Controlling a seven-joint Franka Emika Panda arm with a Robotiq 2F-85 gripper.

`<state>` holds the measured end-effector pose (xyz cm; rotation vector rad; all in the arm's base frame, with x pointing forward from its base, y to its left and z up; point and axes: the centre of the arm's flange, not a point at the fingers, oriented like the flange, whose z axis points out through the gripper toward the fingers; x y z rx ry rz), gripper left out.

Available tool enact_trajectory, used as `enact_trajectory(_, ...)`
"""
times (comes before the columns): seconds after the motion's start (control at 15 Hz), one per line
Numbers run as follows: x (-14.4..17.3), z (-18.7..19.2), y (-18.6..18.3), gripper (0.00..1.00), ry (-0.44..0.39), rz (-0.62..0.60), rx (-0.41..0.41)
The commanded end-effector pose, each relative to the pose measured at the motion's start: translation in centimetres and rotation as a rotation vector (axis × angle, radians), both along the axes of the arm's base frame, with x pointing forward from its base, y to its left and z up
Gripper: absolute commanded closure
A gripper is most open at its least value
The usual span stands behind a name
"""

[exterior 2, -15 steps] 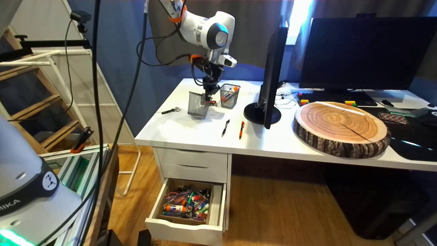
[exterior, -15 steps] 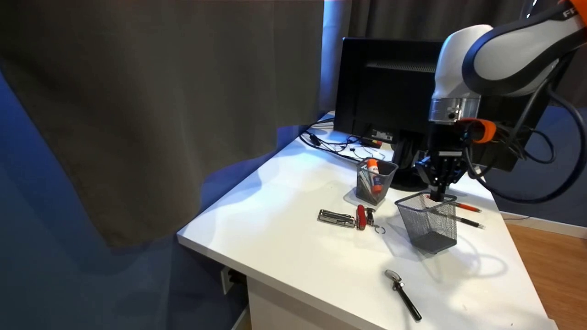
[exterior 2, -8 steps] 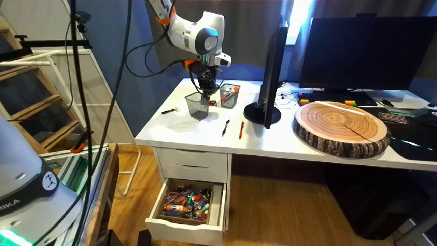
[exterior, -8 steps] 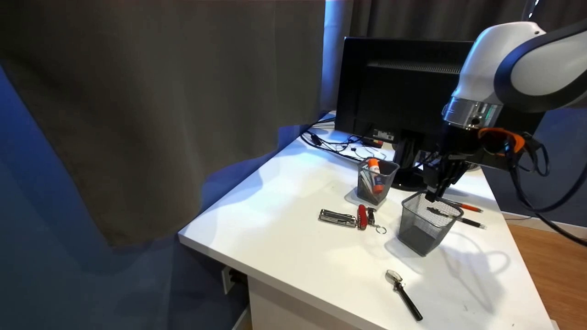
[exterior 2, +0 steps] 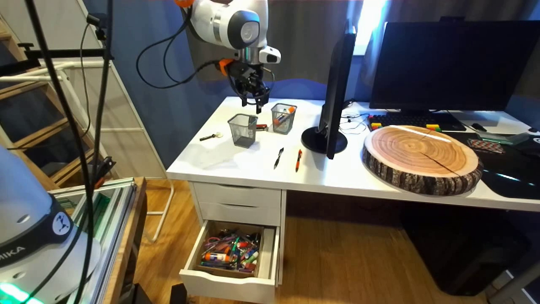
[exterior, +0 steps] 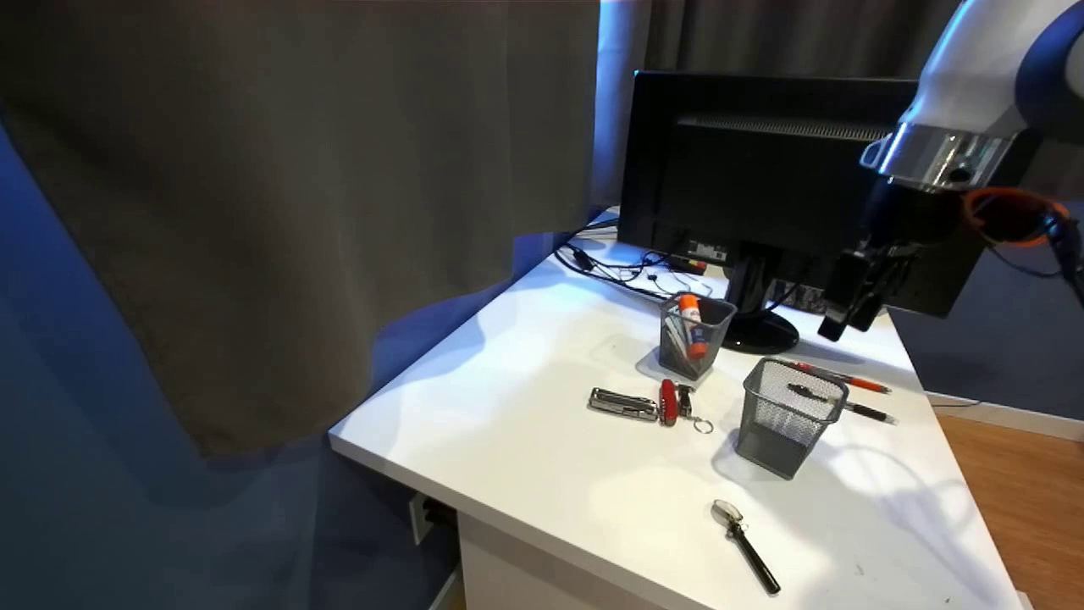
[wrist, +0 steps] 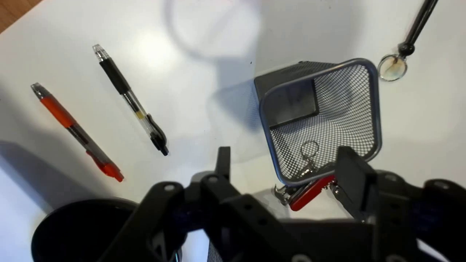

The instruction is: Remove the pens from the top of the pen holder, then set the pen holder upright

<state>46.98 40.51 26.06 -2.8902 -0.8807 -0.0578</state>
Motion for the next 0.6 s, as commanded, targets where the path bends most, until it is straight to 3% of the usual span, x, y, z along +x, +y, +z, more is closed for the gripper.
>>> enact_trajectory(0.0, -2.8, 5.4, -1.6, 0.00, -0.036, 0.094, -0.006)
enact_trajectory(0.53, -5.3, 13.2, -1.9, 0.00, -0.036, 0.243, -0.088)
